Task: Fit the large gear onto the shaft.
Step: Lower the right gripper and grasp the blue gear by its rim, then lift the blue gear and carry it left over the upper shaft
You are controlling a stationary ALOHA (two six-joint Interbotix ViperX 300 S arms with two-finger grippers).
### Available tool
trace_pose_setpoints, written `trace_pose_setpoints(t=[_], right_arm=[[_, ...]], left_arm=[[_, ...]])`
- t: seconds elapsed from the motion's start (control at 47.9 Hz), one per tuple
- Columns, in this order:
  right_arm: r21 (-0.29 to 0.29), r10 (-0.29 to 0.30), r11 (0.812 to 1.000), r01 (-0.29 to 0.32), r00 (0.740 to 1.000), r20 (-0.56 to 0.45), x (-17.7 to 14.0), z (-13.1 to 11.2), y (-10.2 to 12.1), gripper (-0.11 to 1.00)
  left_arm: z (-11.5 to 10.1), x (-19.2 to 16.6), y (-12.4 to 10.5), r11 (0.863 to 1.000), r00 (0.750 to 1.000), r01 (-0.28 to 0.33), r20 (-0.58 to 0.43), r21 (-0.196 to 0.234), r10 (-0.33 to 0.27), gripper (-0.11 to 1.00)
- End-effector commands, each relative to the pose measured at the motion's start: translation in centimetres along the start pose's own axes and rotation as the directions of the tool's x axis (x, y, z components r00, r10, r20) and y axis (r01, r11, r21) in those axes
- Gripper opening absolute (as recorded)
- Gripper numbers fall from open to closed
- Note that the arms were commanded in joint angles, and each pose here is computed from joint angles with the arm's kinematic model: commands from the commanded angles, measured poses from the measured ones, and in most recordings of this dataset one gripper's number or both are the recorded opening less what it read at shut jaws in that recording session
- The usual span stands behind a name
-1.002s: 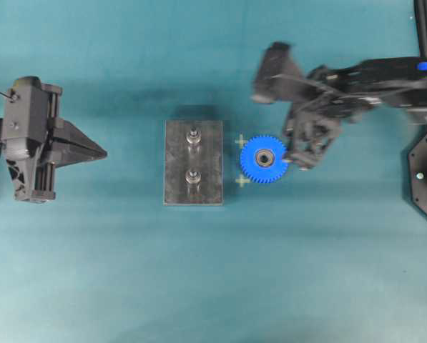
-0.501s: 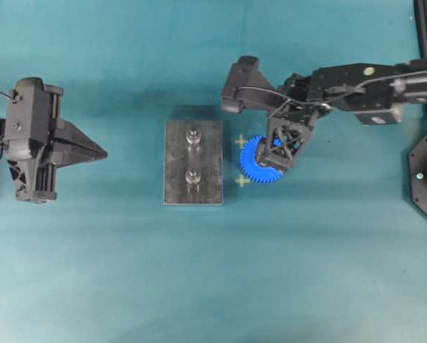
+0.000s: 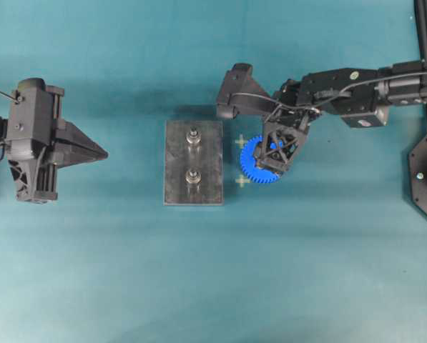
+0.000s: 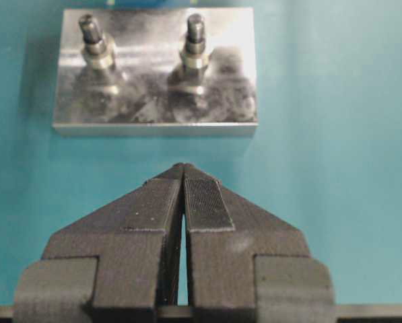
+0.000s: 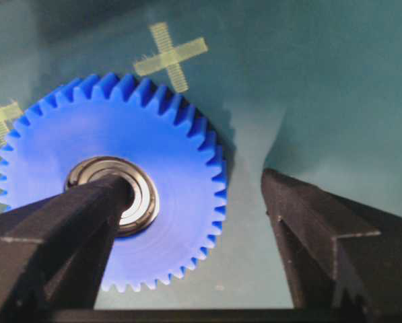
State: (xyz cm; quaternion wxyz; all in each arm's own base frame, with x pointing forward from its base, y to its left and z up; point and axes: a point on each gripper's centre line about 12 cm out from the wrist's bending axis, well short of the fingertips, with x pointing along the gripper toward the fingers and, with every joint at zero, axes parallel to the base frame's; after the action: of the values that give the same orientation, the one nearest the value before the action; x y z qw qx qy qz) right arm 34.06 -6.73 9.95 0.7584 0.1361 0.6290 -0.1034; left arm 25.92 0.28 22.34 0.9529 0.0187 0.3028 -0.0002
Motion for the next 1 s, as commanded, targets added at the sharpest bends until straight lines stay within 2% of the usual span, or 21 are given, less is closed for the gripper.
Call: trace_pose_setpoints(t=[0.0, 0.063, 0.188, 0.355, 0.668, 0.981], right_arm=[[-0.012, -0.001, 1.000, 0.001, 1.000, 0.019, -0.4, 0.5, -0.1, 0.84], [-0.006, -0.001, 1.000, 0.001, 1.000, 0.012, -0.5, 0.6, 0.0, 0.78], [-0.005, 0.001, 1.000, -0.001, 1.000, 0.005, -1.1, 1.0, 0.0, 0.49], [-0.009, 0.009, 1.000, -0.009, 0.999, 0.041, -3.2, 3.1, 0.5, 0.48], [-0.026, 0.024, 0.999, -0.021, 0.995, 0.093, -8.4, 9.0, 1.2, 0.48], [-0.047, 0.032, 0.998, -0.028, 0.996, 0.080, -9.4, 13.3, 1.9, 0.48]], left_arm=[[0.8, -0.2, 0.0, 1.000, 1.000, 0.000, 0.025, 0.004, 0.000, 0.00], [0.7, -0.2, 0.0, 1.000, 1.000, 0.000, 0.023, 0.004, 0.000, 0.00], [0.7, -0.2, 0.0, 1.000, 1.000, 0.000, 0.023, 0.004, 0.000, 0.00], [0.8, -0.3, 0.0, 1.000, 1.000, 0.000, 0.028, 0.004, 0.000, 0.00], [0.8, -0.3, 0.0, 1.000, 1.000, 0.000, 0.028, 0.004, 0.000, 0.00], [0.7, -0.3, 0.0, 1.000, 1.000, 0.001, 0.026, 0.003, -0.001, 0.00]])
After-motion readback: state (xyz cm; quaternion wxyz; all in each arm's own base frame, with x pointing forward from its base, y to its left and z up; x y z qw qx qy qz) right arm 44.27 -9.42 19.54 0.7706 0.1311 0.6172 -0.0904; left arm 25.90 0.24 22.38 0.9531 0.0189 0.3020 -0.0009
